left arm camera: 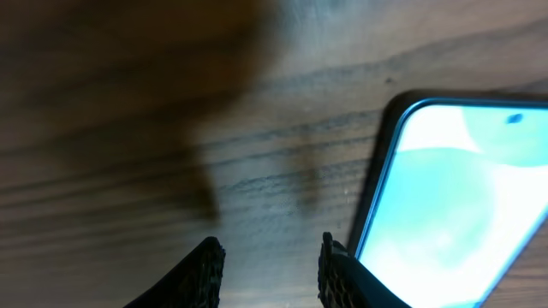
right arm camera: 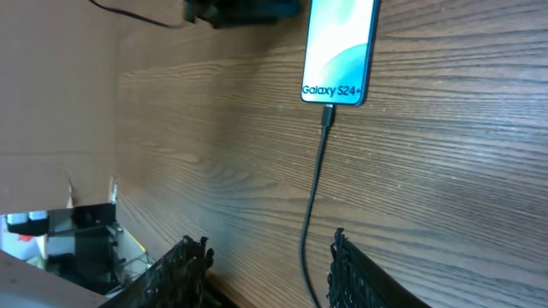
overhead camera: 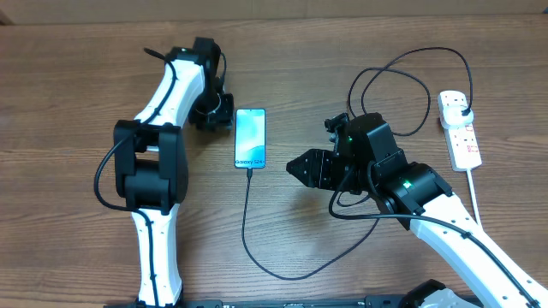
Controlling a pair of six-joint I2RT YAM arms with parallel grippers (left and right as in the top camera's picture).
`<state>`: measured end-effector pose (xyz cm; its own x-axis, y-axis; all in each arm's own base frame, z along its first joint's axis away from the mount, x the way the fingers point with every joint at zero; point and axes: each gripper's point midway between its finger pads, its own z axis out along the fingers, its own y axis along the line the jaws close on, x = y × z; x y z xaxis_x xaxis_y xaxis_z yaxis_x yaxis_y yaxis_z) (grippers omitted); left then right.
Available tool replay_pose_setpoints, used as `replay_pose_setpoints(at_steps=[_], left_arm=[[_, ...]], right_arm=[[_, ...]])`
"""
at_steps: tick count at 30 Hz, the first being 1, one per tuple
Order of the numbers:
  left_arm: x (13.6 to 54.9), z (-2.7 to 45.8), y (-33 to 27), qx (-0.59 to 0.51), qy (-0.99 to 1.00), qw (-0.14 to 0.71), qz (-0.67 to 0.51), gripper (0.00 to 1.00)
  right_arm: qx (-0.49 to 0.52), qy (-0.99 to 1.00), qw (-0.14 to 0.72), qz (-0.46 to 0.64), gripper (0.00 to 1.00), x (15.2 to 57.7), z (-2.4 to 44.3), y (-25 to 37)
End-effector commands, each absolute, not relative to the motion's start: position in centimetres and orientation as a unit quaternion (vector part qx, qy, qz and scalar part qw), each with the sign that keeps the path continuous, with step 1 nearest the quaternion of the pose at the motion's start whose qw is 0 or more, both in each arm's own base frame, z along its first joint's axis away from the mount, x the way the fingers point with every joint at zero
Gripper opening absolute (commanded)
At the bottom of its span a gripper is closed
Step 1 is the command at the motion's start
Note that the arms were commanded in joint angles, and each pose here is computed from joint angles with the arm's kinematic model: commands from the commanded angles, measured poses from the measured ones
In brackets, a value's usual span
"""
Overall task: Plug charger to phone and switch on socket
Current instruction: 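Lower the phone flat onto the table with the left gripper and release, then raise the left arm away and move the right gripper to the power strip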
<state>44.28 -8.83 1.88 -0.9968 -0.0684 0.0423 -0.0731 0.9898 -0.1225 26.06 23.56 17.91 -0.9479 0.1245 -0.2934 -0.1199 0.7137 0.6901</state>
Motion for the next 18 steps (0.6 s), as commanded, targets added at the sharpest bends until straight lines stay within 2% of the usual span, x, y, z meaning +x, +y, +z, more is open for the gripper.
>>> replay_pose_setpoints(at_steps=[1,4,7,9,10,14,16,18], left_arm=[[47.2,13.3,-8.0,0.044,-0.99,-0.115,0.065,0.4],[46.5,20.3,-8.1,0.037,-0.98,-0.18,0.083,0.41],[44.8,25.8,-8.4,0.03,-0.967,-0.228,0.106,0.44],[42.8,29.1,-9.0,0.021,-0.958,-0.252,0.133,0.47],[41.7,30.6,-9.3,0.016,-0.954,-0.261,0.148,0.49],[38.7,34.0,-9.8,0.004,-0.943,-0.282,0.178,0.48],[37.4,35.3,-9.7,0.002,-0.939,-0.293,0.181,0.5],[36.5,35.9,-9.6,0.001,-0.938,-0.295,0.182,0.56]], right_arm=[[-0.028,0.914,0.177,0.363,0.46,26.2,17.7,23.2],[-0.017,0.925,0.177,0.335,0.45,26.3,16.8,22.2],[-0.007,0.934,0.177,0.309,0.39,26.3,16.1,21.3],[-0.007,0.941,0.182,0.287,0.3,26.3,15.8,20.5],[-0.002,0.943,0.186,0.276,0.29,26.3,15.9,20.0],[0.014,0.946,0.203,0.252,0.28,26.6,16.9,17.8],[0.023,0.946,0.218,0.241,0.19,26.9,18.2,16.0],[0.047,0.946,0.228,0.226,0.15,27.2,19.4,14.0]])
